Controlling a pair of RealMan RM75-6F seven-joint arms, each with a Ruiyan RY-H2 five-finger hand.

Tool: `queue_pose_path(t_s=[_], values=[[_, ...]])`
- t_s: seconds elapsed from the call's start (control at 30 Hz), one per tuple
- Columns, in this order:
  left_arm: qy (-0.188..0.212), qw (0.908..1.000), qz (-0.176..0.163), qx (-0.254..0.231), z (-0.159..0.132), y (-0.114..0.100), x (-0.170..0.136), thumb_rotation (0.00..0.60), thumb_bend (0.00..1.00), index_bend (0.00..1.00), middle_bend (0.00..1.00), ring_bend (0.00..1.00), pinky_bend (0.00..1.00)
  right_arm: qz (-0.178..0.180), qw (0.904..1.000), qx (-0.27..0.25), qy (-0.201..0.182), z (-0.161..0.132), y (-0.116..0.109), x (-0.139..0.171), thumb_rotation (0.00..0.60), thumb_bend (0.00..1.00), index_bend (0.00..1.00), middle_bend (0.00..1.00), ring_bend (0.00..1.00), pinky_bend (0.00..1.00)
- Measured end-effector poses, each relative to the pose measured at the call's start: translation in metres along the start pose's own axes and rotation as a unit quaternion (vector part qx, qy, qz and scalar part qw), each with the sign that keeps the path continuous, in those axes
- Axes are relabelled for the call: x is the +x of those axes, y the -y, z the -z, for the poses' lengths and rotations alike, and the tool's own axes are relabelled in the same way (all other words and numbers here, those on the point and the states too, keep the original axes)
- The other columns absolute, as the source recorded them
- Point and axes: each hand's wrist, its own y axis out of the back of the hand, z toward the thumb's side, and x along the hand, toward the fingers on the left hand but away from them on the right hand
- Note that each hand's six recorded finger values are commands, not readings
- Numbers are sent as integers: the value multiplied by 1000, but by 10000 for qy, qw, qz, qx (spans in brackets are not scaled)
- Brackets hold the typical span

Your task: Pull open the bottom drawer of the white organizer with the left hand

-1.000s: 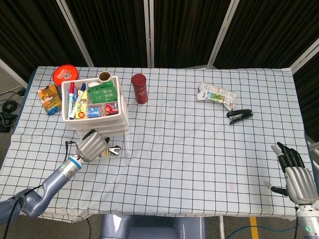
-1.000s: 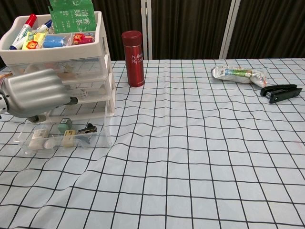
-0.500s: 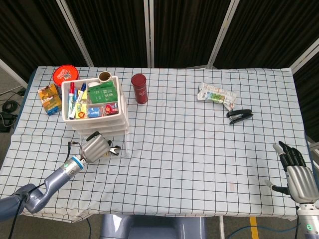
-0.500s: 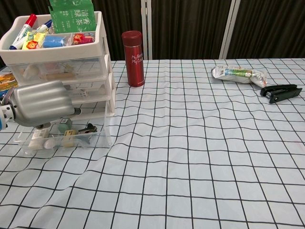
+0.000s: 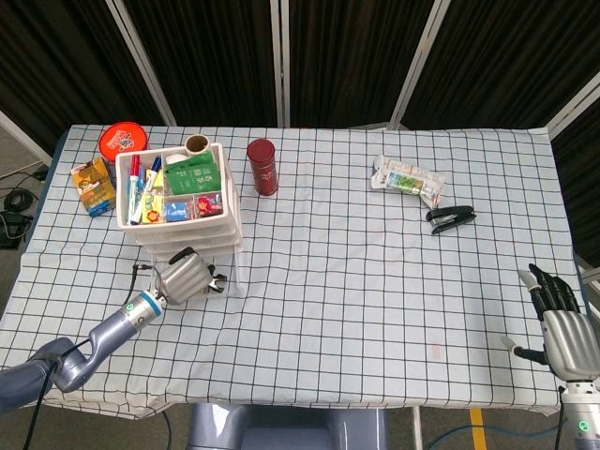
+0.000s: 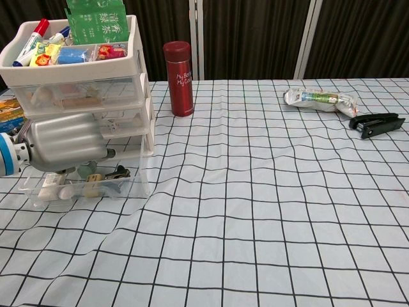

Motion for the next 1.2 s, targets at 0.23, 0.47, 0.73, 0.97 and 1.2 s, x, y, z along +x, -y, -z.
queue_pose_path(t_s=[0.23,0.47,0.73,0.97,1.2], values=[[86,9999,51,9,-5,4,3,600,211,475,991,906,812,26,10000,-20,36,2,-1,-1,600,30,30,0,0,0],[116,9999,107,54,-7,8,5,600,210,513,991,906,812,16,10000,-11,37,2,-1,-1,600,30,30,0,0,0],[127,9999,91,39,-11,8,5,600,426,592,991,907,812,12,10000,-11,33,1,-1,-1,600,30,30,0,0,0],[75,10000,51,14,-10,8,1,600,470,614,991,906,812,8,10000,-6,5,0,0,1,600,30,30,0,0,0],[-46,9999,-121,-12,-3,-1,-8,600,470,610,991,906,812,-13,10000,11,-30,-2,1,2,600,30,30,0,0,0]])
